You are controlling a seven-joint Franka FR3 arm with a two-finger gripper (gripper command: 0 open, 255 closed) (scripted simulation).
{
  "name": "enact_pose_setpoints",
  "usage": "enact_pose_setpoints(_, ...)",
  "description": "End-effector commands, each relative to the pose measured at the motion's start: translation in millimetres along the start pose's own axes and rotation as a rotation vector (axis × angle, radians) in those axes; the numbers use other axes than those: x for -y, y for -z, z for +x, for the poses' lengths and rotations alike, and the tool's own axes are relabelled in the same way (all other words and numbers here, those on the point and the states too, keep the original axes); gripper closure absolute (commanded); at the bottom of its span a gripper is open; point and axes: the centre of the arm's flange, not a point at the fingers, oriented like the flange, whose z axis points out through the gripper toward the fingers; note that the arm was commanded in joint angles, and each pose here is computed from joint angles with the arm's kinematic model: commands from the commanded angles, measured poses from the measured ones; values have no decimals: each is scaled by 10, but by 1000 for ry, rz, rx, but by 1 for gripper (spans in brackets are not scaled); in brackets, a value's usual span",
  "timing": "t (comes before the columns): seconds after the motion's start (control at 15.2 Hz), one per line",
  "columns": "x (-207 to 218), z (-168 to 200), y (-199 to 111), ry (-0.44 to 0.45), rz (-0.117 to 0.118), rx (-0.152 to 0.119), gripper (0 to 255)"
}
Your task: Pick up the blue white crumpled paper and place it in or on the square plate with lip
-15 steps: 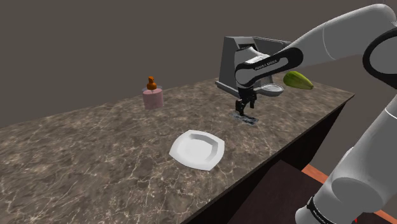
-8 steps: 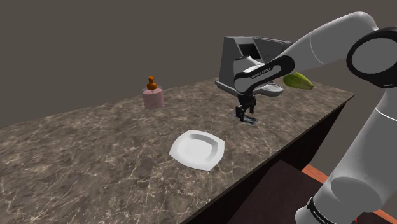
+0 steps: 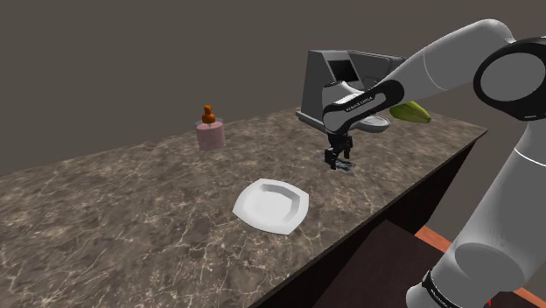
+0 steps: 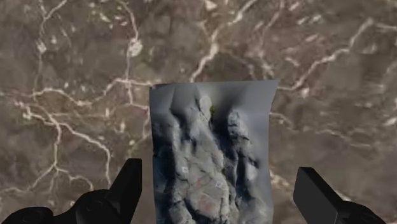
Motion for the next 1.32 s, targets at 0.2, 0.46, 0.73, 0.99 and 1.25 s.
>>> enact_pose_setpoints(0.2,0,0,0,0,0,0,255)
enact_pose_setpoints(0.46,3,4,3,0,0,0,255)
enact_pose_setpoints(0.73,-10,-10,50,0,0,0,255)
enact_pose_setpoints(0.99,-51,-47,254,0,0,0,255)
enact_pose_setpoints(1.25,-91,-85,458,0,0,0,255)
